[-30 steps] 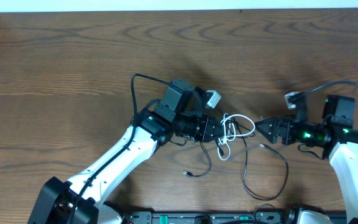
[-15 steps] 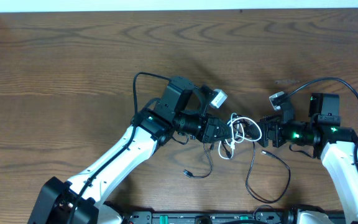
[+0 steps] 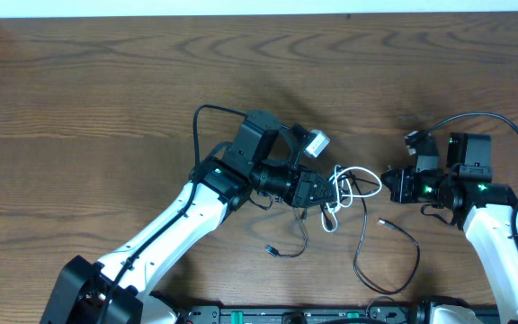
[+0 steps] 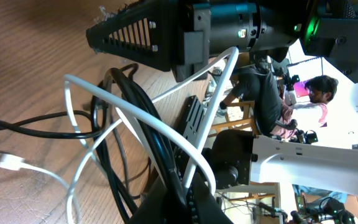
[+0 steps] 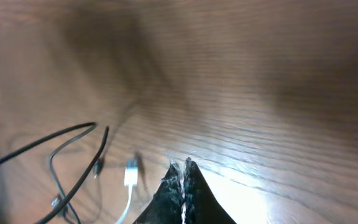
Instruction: Untangle cables
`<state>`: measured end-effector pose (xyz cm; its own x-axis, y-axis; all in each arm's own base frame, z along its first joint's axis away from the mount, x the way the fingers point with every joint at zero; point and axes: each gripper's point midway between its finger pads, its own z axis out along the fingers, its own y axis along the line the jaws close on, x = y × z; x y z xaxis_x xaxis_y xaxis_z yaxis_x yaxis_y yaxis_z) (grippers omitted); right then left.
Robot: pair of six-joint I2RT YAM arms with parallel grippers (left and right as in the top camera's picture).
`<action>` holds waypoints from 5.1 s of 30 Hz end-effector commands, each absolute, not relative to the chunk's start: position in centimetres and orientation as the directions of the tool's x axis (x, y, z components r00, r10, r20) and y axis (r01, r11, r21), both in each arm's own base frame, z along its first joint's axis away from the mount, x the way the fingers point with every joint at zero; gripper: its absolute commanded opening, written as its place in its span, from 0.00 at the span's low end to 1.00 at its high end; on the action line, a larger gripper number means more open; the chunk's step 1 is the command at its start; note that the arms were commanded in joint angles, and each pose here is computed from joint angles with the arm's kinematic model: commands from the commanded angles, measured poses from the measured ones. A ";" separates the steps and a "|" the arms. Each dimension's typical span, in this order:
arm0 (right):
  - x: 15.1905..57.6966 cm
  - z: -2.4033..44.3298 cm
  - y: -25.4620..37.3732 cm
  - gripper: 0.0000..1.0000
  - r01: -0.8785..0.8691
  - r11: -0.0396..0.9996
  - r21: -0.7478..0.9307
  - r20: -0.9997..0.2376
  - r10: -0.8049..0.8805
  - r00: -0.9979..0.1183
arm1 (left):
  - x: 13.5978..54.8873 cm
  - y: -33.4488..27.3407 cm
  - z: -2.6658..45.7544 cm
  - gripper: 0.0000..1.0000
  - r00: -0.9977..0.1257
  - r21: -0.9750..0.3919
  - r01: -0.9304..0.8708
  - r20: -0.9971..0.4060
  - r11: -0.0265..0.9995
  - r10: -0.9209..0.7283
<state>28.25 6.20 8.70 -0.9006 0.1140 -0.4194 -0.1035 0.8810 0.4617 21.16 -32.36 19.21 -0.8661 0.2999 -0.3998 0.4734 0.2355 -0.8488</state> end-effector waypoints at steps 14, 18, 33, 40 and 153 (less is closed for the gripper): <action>25.7 11.2 10.8 0.50 -0.303 0.692 0.655 -0.429 0.010 -0.903 | 22.8 -32.3 19.9 0.08 -0.860 -0.814 0.505 -0.446 0.286 0.248; 24.4 12.1 12.0 0.52 -0.375 0.612 0.696 -0.449 -0.037 -0.893 | 23.0 -32.3 19.8 0.08 -0.866 -0.813 0.497 -0.441 0.304 0.236; 22.8 12.0 13.2 0.54 -0.369 0.581 0.726 -0.404 -0.074 -0.912 | 24.5 -33.4 23.1 0.08 -0.859 -0.831 0.511 -0.489 0.221 0.148; 22.6 10.2 12.3 0.49 -0.342 0.676 0.653 -0.366 -0.114 -0.924 | 25.2 -33.6 25.1 0.09 -0.835 -0.819 0.551 -0.540 0.159 0.110; 23.3 7.0 17.4 0.77 -0.356 0.816 0.456 -0.353 -0.201 -0.914 | 31.8 -27.5 24.5 0.09 -0.891 -0.868 0.387 -0.439 0.311 -0.118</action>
<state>21.79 17.17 6.77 -0.9331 -0.2124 -0.2902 -0.3344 0.8094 0.4828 31.89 -27.66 23.13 -0.9076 -0.1172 -0.4031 0.3517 0.3121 -0.8826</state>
